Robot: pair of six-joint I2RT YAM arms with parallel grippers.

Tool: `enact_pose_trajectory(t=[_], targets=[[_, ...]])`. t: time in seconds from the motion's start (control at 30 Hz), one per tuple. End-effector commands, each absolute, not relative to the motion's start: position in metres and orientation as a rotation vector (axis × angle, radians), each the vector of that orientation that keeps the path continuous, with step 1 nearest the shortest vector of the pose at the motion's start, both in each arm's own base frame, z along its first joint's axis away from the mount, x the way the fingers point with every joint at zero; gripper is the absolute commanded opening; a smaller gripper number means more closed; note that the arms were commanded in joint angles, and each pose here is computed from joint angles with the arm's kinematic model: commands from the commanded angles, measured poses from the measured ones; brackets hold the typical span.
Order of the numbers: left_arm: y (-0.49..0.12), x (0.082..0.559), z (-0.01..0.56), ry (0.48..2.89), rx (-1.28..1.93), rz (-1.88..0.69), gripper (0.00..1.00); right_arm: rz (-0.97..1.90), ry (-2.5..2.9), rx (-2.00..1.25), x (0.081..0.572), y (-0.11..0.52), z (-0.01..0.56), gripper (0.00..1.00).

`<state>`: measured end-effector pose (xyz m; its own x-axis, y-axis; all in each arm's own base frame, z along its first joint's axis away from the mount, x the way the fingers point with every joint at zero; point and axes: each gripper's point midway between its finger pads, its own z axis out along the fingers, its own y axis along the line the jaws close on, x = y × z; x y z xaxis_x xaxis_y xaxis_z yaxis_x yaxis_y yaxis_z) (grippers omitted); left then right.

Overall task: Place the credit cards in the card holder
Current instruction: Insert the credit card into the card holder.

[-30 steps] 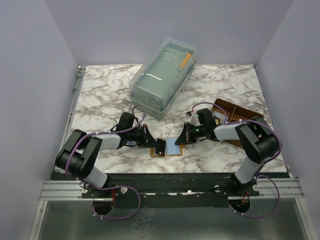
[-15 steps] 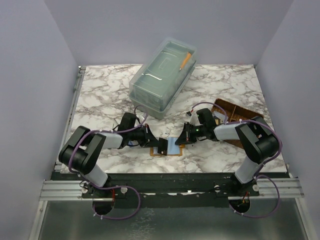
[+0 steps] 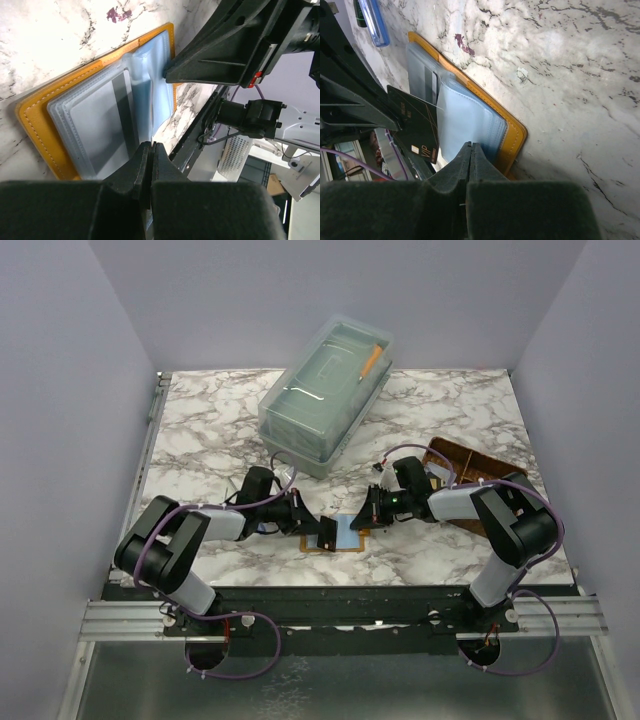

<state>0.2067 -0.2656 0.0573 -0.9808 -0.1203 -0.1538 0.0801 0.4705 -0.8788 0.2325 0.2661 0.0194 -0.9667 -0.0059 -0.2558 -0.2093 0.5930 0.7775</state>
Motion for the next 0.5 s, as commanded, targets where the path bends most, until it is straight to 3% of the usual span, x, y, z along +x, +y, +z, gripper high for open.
enact_pose_trajectory(t=[0.0,0.47], targets=[[-0.27,0.21,0.054,2.505,-0.003,-1.523,0.0,1.195,2.665,-0.171,0.227,0.254,0.001,0.0],[-0.271,0.228,0.047,2.441,0.007,-1.424,0.0,1.197,2.667,-0.177,0.224,0.253,-0.001,0.0]])
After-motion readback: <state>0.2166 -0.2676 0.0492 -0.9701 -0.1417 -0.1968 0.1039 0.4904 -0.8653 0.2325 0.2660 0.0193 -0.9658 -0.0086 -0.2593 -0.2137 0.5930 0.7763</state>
